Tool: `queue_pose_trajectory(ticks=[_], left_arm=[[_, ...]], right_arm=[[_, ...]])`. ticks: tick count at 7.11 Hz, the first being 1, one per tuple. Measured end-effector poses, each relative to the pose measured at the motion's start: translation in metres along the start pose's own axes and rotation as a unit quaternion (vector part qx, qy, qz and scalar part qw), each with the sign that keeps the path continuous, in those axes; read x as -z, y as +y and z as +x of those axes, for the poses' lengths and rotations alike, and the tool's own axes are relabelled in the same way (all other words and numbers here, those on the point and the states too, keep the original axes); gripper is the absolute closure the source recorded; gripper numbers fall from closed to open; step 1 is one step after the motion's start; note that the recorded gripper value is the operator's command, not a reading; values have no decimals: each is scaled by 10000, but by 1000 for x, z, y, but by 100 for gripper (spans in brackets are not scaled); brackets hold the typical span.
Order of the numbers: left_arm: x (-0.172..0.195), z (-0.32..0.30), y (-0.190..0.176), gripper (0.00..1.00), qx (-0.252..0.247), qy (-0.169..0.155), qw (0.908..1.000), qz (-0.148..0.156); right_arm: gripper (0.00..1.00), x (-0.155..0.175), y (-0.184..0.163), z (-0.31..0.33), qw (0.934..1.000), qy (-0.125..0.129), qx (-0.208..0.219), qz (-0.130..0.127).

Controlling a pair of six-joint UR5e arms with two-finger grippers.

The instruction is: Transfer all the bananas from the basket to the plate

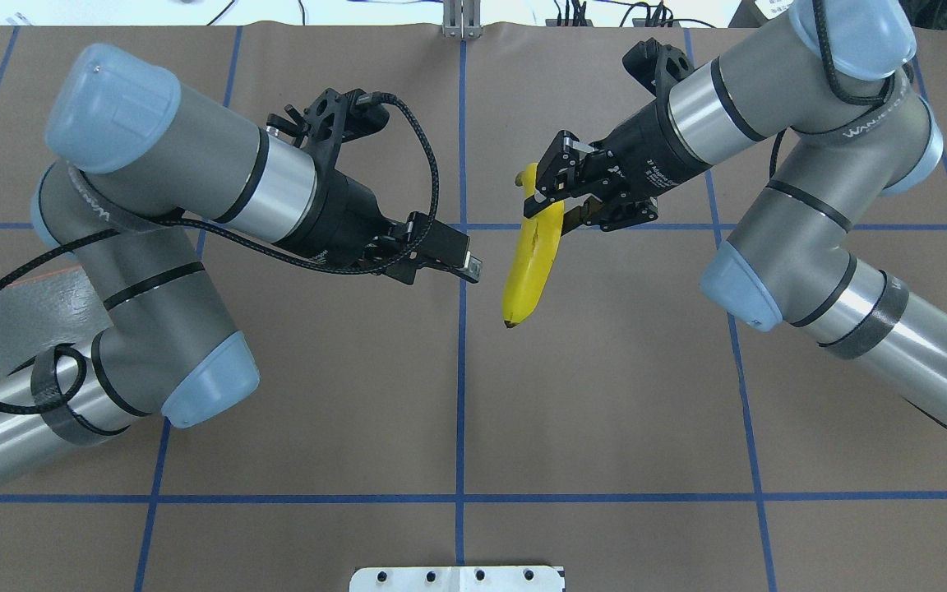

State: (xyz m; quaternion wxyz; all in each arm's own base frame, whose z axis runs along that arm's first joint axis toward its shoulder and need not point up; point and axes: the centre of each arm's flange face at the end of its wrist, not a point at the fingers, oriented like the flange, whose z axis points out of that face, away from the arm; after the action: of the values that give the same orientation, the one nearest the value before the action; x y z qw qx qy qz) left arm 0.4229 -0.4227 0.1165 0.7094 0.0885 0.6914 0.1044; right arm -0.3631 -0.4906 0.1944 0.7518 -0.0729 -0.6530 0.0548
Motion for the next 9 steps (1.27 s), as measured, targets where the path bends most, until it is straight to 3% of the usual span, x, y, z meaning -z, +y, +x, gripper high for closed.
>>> queue_pose_trajectory(ticks=[3, 8, 9], left_arm=[[-19, 12, 2, 0, -260, 331, 9991, 102], [-54, 40, 15, 3, -351, 478, 9980, 237], [-57, 38, 14, 8, -355, 478, 9979, 242]], right_arm=[[100, 1, 12, -6, 9990, -121, 70, -417], [100, 2, 19, -12, 9974, -141, 128, -691], [100, 2, 20, -12, 9969, -141, 138, -759]])
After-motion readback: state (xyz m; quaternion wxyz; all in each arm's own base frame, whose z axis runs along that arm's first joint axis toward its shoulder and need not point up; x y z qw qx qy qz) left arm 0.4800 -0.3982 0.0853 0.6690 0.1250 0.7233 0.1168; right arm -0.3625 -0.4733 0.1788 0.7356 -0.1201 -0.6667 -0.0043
